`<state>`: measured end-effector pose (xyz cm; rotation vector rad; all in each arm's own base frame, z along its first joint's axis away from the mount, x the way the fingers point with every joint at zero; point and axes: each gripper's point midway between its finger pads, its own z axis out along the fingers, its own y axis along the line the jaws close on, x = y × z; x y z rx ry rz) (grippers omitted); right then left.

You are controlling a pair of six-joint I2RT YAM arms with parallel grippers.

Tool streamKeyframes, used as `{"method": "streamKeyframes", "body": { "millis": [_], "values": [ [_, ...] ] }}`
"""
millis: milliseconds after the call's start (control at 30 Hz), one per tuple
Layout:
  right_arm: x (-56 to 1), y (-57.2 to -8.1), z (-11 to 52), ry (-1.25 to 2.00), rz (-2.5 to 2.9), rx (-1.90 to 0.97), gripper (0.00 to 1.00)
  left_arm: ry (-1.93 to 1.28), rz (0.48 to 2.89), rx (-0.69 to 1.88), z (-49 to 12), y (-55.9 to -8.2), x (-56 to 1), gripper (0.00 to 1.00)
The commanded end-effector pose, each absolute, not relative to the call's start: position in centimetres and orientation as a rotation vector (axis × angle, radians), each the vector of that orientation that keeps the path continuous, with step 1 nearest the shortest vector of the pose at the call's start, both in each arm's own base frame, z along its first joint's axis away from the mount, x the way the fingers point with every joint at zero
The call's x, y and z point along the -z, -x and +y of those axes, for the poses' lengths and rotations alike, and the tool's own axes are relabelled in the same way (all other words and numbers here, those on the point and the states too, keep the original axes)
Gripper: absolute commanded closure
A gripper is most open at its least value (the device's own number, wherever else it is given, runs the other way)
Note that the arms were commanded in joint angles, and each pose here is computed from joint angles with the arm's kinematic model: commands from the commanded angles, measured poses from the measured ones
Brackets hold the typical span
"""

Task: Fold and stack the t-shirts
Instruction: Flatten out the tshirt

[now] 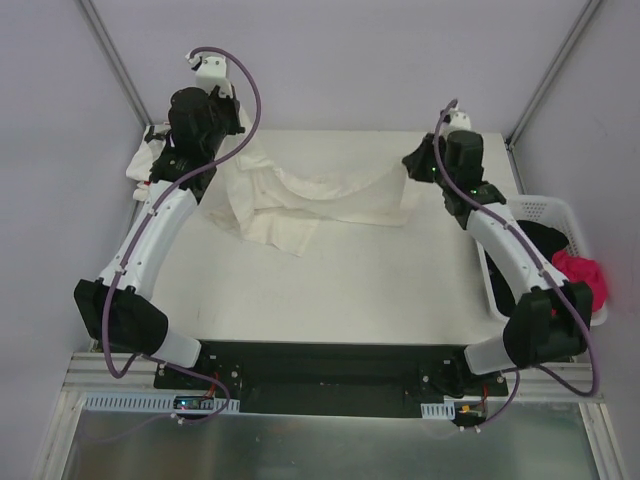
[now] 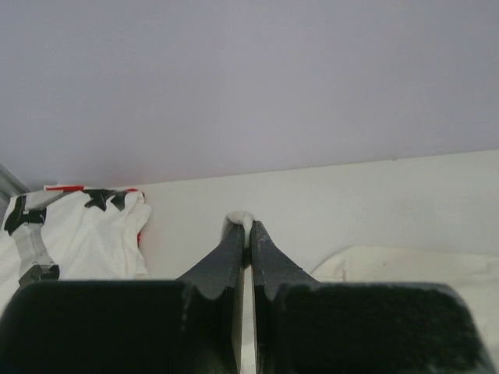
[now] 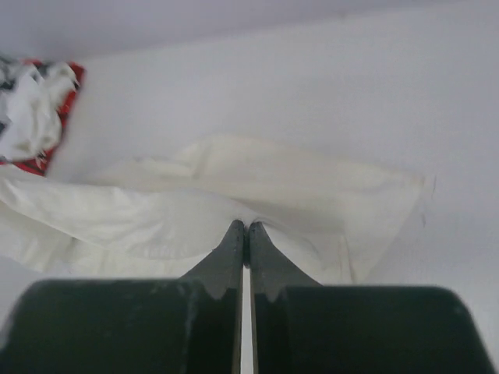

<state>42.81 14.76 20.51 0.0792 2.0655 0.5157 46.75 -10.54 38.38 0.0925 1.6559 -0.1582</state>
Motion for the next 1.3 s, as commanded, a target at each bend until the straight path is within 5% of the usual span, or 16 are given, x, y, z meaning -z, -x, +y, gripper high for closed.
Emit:
{"method": "streamKeyframes", "body": {
  "millis": [0,267,767,1000,1267],
  "values": [
    [-38.2,-41.9,11.4,0.006,1.658,-0.343,0.99,-0.209,1.429,0.155,-11.9,-43.5,-47.8,1.0],
    [-55.7,-32.3,7.9,0.046,1.173,-0.2,0.99,-0.242,1.211,0.135,-10.8,-35.1,-55.4,1.0],
    [-59.0,-27.0,7.4,0.076,1.109,-0.188,0.99,-0.212,0.961,0.184,-7.4,-23.0,-64.8,1.0],
    [-58.0,-27.6,7.1,0.068,1.153,-0.153,0.99,-0.185,0.991,0.144,-7.0,-24.4,-65.2,1.0],
    [-57.5,-34.1,8.4,0.081,1.156,-0.018,0.99,-0.189,1.091,0.0,-8.6,-34.2,-60.9,1.0]
  ]
}}
